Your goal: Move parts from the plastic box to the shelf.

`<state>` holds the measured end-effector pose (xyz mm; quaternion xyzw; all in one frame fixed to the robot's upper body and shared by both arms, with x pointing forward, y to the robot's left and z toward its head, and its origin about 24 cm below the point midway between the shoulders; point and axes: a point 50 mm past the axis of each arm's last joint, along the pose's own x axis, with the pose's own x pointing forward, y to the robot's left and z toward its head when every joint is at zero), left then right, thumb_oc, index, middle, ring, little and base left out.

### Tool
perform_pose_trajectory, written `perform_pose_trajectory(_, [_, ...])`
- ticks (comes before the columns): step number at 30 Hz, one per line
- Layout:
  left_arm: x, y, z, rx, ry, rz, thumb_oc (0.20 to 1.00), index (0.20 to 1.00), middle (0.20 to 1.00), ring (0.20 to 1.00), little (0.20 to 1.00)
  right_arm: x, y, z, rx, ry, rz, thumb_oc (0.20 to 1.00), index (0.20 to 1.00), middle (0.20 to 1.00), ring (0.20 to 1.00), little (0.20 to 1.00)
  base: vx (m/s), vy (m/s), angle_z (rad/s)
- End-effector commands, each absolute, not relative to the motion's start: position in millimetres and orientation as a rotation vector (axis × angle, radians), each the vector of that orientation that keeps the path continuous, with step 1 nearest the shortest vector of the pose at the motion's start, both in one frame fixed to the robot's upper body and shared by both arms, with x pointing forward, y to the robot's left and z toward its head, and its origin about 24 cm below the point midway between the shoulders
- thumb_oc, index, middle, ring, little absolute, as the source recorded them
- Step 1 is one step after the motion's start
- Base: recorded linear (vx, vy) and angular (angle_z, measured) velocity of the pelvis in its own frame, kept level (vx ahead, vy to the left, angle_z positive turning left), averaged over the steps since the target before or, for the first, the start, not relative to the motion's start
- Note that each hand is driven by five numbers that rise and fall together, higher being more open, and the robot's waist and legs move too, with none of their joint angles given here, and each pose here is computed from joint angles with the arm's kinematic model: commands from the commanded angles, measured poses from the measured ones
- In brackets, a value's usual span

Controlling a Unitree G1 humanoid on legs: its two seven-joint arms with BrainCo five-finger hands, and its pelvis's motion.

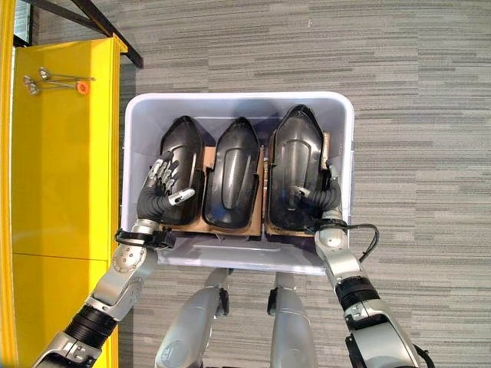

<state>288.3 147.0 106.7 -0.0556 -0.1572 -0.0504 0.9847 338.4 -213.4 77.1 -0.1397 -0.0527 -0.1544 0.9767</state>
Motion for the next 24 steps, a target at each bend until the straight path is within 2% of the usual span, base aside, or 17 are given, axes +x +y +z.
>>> perform_pose_trajectory(1, [276,147,131,-0.116,-0.452,-0.139,1.0,1.0,1.0,1.0,1.0,342,-203,65,-0.218,-0.045,-0.293,1.0,1.0,1.0,1.0,1.0,0.0,0.0,0.0])
perform_pose_trajectory(23, [277,137,133,-0.147,-0.445,-0.182,1.0,1.0,1.0,1.0,1.0,355,-216,40,-0.226,0.187,-0.349,1.0,1.0,1.0,1.0,1.0,0.0,0.0,0.0])
perform_pose_trajectory(24, [277,137,134,-0.147,-0.447,-0.188,1.0,1.0,1.0,1.0,1.0,354,-219,32,-0.28,0.25,-0.332,0.2,0.2,0.2,0.2,0.2,0.0,0.0,0.0])
